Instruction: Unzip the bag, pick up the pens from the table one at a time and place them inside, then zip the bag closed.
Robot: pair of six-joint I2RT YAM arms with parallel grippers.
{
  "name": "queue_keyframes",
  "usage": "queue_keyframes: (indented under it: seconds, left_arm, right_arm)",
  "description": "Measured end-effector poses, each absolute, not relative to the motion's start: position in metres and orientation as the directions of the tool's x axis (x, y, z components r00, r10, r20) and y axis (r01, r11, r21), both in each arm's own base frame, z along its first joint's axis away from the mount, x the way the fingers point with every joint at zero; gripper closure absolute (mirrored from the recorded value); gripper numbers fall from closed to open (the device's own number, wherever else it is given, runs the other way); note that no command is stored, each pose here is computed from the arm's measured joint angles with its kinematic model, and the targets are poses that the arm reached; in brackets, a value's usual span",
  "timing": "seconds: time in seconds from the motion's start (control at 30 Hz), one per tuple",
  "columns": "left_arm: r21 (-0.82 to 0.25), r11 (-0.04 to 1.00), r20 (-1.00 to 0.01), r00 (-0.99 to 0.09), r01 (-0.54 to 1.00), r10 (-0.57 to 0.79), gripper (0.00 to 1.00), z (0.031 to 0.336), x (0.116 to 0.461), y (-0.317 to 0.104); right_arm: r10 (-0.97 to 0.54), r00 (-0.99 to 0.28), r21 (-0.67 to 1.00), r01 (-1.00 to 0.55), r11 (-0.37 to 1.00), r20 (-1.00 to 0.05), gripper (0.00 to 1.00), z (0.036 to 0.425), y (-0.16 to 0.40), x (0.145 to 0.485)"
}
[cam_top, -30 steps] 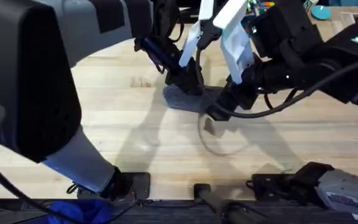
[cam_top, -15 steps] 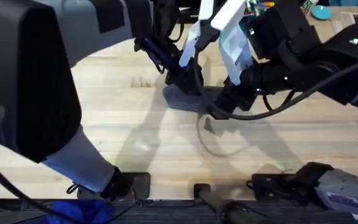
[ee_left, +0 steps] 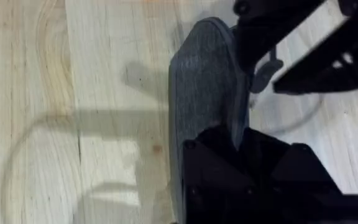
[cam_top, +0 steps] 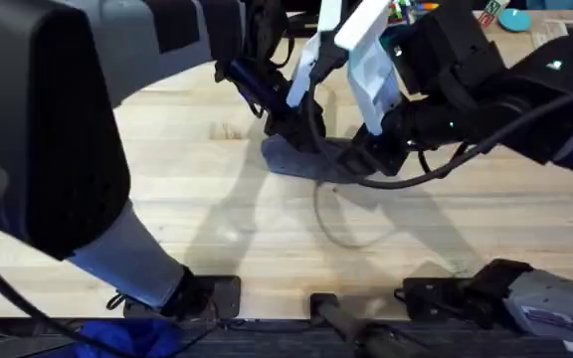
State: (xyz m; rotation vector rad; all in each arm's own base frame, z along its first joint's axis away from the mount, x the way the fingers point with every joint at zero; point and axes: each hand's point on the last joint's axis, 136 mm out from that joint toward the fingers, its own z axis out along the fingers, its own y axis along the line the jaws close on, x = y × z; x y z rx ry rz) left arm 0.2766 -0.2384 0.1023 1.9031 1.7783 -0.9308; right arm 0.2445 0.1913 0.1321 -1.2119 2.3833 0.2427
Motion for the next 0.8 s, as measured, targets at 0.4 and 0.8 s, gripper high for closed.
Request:
queue_keyframes:
  seconds: [0.4, 0.8]
  left_arm:
    - [-0.169, -0.128, -0.682, -0.023, 0.977, 0.731, 0.958, 0.102, 0.277, -0.238]
    - [-0.167, -0.127, -0.683, -0.021, 0.978, 0.730, 0.958, 0.102, 0.277, -0.239]
  right_arm:
    - [-0.722, -0.513, -0.076, -0.789, 0.610, -0.463, 0.967, 0.132, 0.187, 0.249]
    - [-0.703, -0.540, -0.067, -0.769, 0.635, -0.463, 0.968, 0.139, 0.180, 0.241]
